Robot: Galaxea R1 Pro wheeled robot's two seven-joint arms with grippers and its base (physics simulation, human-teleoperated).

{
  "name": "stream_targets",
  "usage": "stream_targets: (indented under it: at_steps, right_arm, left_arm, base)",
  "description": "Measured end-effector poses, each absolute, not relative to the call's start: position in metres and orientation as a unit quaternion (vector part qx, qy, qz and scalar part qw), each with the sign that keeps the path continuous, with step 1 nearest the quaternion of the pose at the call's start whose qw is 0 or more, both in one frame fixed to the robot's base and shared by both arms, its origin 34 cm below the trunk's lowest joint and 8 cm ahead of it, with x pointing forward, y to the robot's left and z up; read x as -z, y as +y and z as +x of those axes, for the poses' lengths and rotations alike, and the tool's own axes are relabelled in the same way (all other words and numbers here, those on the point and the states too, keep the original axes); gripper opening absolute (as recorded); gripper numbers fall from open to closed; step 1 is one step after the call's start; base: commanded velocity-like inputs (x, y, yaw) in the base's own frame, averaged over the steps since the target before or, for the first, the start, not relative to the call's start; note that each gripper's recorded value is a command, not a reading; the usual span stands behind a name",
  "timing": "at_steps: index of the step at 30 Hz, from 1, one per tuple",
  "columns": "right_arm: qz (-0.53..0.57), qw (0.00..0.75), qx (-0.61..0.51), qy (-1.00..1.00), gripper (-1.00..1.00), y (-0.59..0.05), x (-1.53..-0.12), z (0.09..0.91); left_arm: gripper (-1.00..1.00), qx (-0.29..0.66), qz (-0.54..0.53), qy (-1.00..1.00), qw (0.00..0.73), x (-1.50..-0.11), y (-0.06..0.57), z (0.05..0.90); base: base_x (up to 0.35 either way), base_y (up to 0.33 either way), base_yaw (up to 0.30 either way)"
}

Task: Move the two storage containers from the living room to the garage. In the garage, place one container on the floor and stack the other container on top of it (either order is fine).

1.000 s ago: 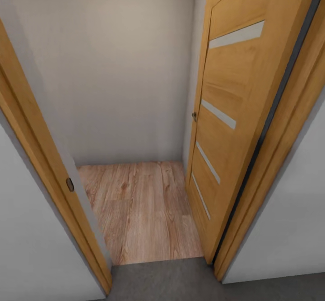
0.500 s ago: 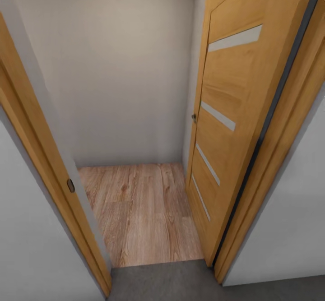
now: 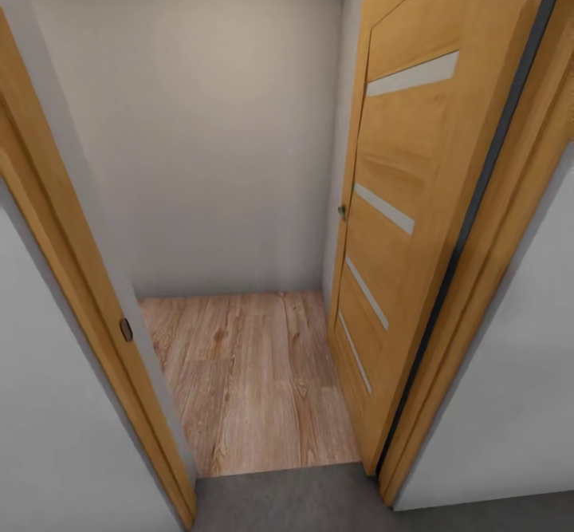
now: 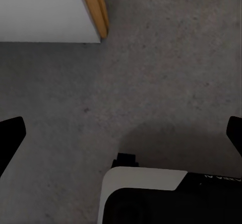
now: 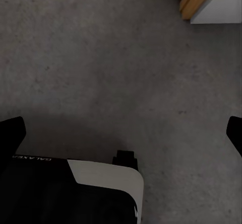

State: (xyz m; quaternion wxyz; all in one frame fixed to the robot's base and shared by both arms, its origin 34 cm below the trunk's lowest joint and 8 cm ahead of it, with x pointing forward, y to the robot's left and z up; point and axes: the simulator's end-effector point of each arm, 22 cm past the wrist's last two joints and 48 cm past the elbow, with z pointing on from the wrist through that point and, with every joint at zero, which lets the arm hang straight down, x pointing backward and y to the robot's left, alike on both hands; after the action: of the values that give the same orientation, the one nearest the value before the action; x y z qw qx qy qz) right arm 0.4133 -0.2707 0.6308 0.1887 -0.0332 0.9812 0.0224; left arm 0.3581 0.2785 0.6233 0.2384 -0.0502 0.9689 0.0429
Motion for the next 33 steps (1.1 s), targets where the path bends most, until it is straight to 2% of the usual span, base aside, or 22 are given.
stream_targets:
  at_steps: [33]
  right_arm:
    - [-0.034, 0.209, -0.022, 0.977, 1.0, -0.271, -0.643, 0.428]
  left_arm:
    - [1.0, -0.043, -0.051, 0.964, 0.259, -0.634, 0.279, 0.373]
  base:
    - [0.0, 0.0, 0.0]
